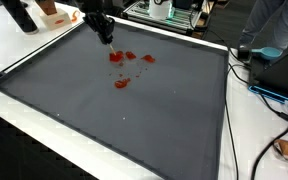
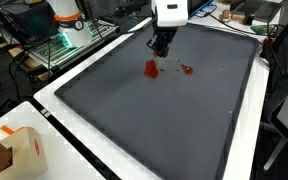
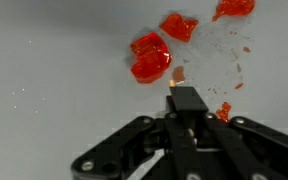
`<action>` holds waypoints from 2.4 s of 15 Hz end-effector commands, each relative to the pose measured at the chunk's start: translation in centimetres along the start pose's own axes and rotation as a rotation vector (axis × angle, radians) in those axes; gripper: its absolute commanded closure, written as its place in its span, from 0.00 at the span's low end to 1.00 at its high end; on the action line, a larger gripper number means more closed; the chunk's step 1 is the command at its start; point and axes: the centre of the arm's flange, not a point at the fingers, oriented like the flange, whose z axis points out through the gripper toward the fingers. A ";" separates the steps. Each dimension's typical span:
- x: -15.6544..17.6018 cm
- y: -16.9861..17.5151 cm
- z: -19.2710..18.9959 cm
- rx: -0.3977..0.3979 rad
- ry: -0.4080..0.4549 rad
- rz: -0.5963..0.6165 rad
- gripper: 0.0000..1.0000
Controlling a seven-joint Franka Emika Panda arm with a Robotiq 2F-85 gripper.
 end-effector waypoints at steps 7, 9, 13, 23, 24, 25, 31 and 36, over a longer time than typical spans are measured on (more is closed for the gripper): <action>-0.6 3.1 0.2 0.030 -0.014 0.058 0.97; -0.8 3.2 0.2 0.042 -0.027 0.060 0.97; -0.9 3.4 0.8 0.081 -0.077 0.072 0.97; 0.2 3.8 3.2 0.042 0.013 0.093 0.97; 0.2 3.8 3.4 0.039 0.005 0.095 0.97; 0.2 3.8 3.8 0.036 -0.003 0.096 0.97; 0.3 4.1 5.1 0.041 -0.059 0.109 0.97; 0.3 4.0 5.0 0.042 -0.063 0.113 0.97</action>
